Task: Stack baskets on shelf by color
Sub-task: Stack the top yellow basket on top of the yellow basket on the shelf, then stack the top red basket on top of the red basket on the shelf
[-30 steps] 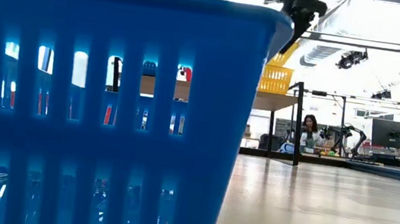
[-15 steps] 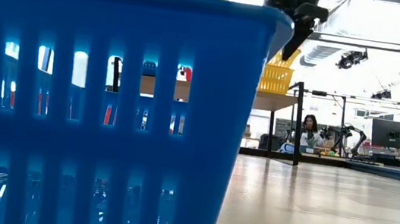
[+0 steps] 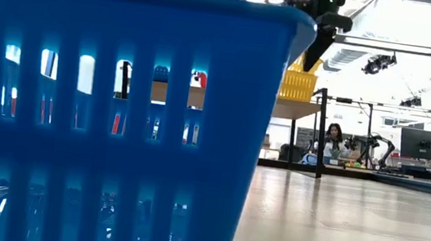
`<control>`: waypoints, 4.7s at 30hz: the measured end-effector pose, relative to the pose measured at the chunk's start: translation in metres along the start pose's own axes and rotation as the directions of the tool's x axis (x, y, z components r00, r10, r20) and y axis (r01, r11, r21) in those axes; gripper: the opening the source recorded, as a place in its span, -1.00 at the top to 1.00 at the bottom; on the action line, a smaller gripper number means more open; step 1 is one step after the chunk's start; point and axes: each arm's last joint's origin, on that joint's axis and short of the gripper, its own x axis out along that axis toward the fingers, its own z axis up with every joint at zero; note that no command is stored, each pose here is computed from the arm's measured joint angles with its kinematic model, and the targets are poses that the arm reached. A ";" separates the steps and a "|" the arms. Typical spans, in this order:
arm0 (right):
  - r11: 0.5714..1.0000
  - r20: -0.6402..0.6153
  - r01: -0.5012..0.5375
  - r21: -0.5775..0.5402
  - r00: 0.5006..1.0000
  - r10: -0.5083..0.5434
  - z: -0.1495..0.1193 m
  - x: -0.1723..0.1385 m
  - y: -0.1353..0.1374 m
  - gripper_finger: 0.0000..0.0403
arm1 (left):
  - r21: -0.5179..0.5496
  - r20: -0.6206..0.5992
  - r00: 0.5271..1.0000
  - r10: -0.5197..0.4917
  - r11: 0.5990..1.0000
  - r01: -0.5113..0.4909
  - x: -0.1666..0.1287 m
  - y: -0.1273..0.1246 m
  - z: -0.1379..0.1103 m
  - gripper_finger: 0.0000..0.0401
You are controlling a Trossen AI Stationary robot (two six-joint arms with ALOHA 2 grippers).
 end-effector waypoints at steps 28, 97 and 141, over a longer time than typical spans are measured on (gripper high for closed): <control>0.992 0.051 -0.109 0.071 0.993 0.105 0.001 0.000 0.003 1.00 | 0.000 0.000 1.000 0.002 1.000 -0.002 0.000 0.000 0.000 0.44; 0.854 0.176 -0.223 0.470 0.972 0.157 0.020 -0.040 0.079 0.51 | 0.218 -0.353 0.764 -0.539 0.747 0.628 0.019 -0.120 -0.078 0.44; 0.877 0.189 -0.226 0.423 0.969 0.159 0.027 -0.052 0.123 0.51 | 0.292 -0.626 0.731 -0.273 0.787 0.544 0.104 -0.217 -0.132 0.66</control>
